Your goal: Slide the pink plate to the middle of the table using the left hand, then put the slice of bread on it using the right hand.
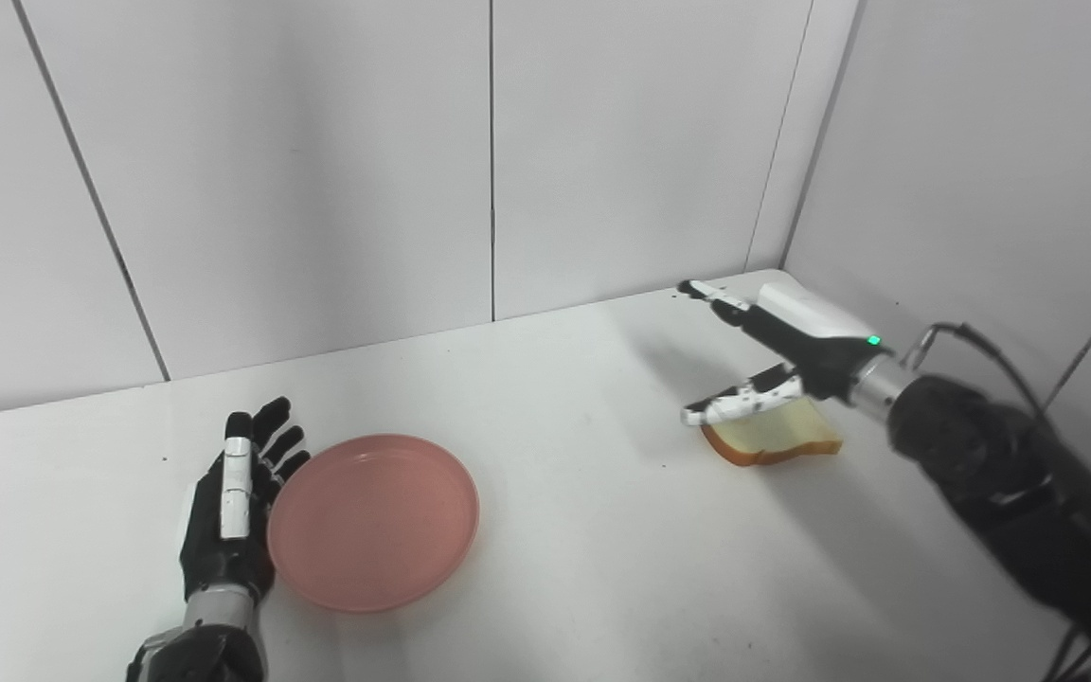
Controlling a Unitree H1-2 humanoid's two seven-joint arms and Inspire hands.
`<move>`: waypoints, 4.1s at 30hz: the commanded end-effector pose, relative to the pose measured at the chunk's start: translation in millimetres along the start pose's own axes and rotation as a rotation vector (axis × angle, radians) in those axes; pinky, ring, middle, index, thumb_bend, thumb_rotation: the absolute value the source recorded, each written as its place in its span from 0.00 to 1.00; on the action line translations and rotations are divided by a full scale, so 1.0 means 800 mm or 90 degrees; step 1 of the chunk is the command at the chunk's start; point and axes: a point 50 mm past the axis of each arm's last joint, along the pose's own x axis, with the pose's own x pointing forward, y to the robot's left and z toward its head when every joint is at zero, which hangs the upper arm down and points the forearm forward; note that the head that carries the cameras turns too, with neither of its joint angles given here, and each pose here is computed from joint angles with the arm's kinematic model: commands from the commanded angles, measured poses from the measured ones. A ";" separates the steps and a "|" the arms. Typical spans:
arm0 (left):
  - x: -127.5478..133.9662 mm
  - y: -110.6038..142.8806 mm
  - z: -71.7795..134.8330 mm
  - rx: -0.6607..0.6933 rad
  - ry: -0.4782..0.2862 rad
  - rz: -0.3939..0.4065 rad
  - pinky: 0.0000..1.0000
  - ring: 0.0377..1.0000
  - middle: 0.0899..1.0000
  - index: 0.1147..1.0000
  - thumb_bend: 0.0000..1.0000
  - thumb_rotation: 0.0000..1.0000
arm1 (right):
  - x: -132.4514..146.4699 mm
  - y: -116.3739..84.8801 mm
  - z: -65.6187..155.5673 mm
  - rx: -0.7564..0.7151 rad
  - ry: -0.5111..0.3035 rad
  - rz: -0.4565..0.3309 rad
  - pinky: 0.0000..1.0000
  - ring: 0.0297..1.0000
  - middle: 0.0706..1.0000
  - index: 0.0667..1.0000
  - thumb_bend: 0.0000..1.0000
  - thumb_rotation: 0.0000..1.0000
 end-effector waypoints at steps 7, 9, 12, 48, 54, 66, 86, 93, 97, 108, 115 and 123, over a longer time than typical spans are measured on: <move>-0.001 -0.007 -0.008 -0.002 0.026 -0.002 0.82 0.85 0.88 0.70 0.87 0.87 | 0.017 -0.044 -0.021 -0.125 0.033 0.088 1.00 0.98 0.95 0.90 1.00 0.31; -0.001 -0.007 -0.009 0.000 0.027 -0.002 0.83 0.85 0.87 0.70 0.87 0.87 | 0.021 -0.045 -0.027 -0.146 0.052 0.120 1.00 0.98 0.95 0.89 1.00 0.25; -0.001 -0.009 -0.010 0.000 0.029 -0.002 0.85 0.85 0.86 0.69 0.87 0.87 | 0.027 -0.044 -0.032 -0.173 0.072 0.146 1.00 0.98 0.96 0.89 1.00 0.22; -0.005 -0.010 -0.012 0.004 0.040 0.001 0.80 0.85 0.88 0.70 0.83 0.88 | 0.072 -0.007 -0.062 -0.148 0.048 0.226 1.00 0.98 0.96 0.92 1.00 0.24; -0.005 -0.010 -0.014 0.008 0.041 0.002 0.81 0.85 0.89 0.71 0.83 0.88 | 0.078 0.006 -0.070 -0.155 0.055 0.237 1.00 0.97 0.96 0.92 1.00 0.27; -0.008 -0.009 -0.014 0.003 0.046 0.002 0.85 0.86 0.89 0.72 0.84 0.88 | 0.089 0.029 -0.082 -0.179 0.096 0.261 0.95 0.98 0.96 0.92 1.00 0.22; -0.009 -0.013 -0.014 -0.003 0.053 0.002 0.89 0.87 0.89 0.72 0.82 0.88 | 0.081 0.053 -0.086 -0.155 0.051 0.197 0.37 0.41 0.45 0.49 0.52 0.00; -0.009 -0.014 -0.014 0.000 0.052 0.007 0.88 0.86 0.88 0.71 0.82 0.88 | 0.081 0.053 -0.084 -0.156 0.050 0.201 0.35 0.41 0.46 0.46 0.52 0.00; -0.009 -0.014 -0.014 0.003 0.054 0.008 0.87 0.86 0.88 0.72 0.82 0.88 | 0.082 0.052 -0.082 -0.155 0.046 0.201 0.34 0.41 0.46 0.46 0.52 0.00; -0.009 -0.017 -0.014 -0.002 0.055 0.007 0.88 0.86 0.89 0.72 0.81 0.88 | 0.085 0.023 -0.055 -0.172 -0.020 0.163 0.34 0.40 0.45 0.48 0.52 0.00; -0.009 -0.026 -0.017 -0.005 0.052 -0.001 0.91 0.87 0.89 0.69 0.79 0.88 | 0.086 -0.022 -0.002 -0.196 -0.116 0.120 0.35 0.42 0.45 0.46 0.52 0.00; -0.009 -0.045 -0.020 0.007 0.054 0.007 0.87 0.83 0.84 0.70 0.78 0.89 | 0.098 -0.053 0.065 -0.224 -0.209 0.101 0.27 0.38 0.44 0.49 0.52 0.00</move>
